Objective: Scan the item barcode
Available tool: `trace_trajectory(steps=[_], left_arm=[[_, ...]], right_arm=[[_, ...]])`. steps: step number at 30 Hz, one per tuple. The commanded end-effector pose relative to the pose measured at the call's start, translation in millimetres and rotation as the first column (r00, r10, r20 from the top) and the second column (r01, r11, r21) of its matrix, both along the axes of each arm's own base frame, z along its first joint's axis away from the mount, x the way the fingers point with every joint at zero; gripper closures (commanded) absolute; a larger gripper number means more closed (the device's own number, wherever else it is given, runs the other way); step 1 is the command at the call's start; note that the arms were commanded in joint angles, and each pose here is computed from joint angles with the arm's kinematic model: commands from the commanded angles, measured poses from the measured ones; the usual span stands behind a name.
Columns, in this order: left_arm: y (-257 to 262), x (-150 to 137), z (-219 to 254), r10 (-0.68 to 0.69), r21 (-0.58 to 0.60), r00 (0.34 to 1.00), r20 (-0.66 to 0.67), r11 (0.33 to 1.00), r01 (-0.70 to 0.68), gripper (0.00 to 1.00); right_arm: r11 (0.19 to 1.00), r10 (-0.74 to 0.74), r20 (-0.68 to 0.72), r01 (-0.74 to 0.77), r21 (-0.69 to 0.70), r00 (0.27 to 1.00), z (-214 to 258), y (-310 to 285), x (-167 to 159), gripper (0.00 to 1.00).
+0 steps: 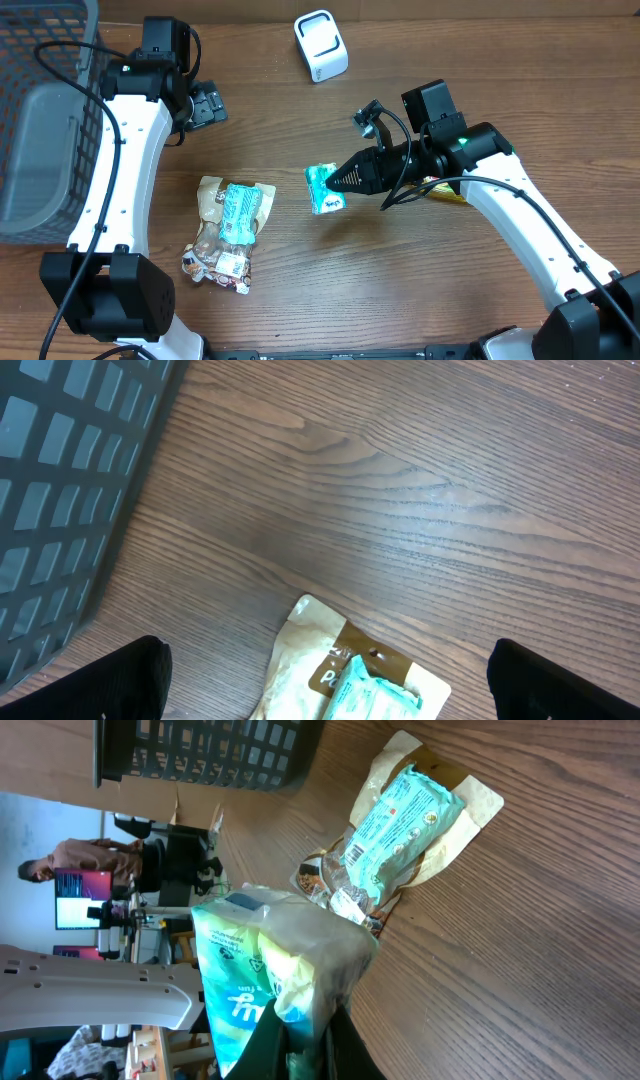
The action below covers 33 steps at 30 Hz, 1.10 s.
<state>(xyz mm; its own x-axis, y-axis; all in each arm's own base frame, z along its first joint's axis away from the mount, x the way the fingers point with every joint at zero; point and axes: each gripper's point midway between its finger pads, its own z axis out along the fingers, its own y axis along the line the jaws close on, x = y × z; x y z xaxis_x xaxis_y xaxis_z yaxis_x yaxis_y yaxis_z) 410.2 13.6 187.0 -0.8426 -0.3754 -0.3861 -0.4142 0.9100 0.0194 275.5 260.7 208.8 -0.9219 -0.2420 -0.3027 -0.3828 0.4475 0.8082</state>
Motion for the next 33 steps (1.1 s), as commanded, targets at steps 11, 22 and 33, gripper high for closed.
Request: trace_trajectory(steps=[11, 22, 33], left_arm=[[-0.3, 0.4, 8.0, -0.014, 0.001, 1.0, 0.019, 1.0, 0.014, 0.01], [-0.4, 0.4, 7.9, -0.014, 0.001, 1.0, 0.018, 1.0, 0.014, 0.0], [-0.4, 0.4, 7.9, -0.014, 0.001, 1.0, 0.018, 1.0, 0.014, 0.0]], right_arm=[[0.999, 0.024, 0.043, -0.025, 0.03, 0.999, 10.1, 0.6, -1.8, 0.96], [0.998, 0.034, 0.042, -0.036, 0.046, 0.999, 12.6, 1.8, -3.5, 0.96], [0.994, 0.094, 0.151, -0.101, 0.041, 0.984, 11.2, 1.0, -4.4, 0.96]])
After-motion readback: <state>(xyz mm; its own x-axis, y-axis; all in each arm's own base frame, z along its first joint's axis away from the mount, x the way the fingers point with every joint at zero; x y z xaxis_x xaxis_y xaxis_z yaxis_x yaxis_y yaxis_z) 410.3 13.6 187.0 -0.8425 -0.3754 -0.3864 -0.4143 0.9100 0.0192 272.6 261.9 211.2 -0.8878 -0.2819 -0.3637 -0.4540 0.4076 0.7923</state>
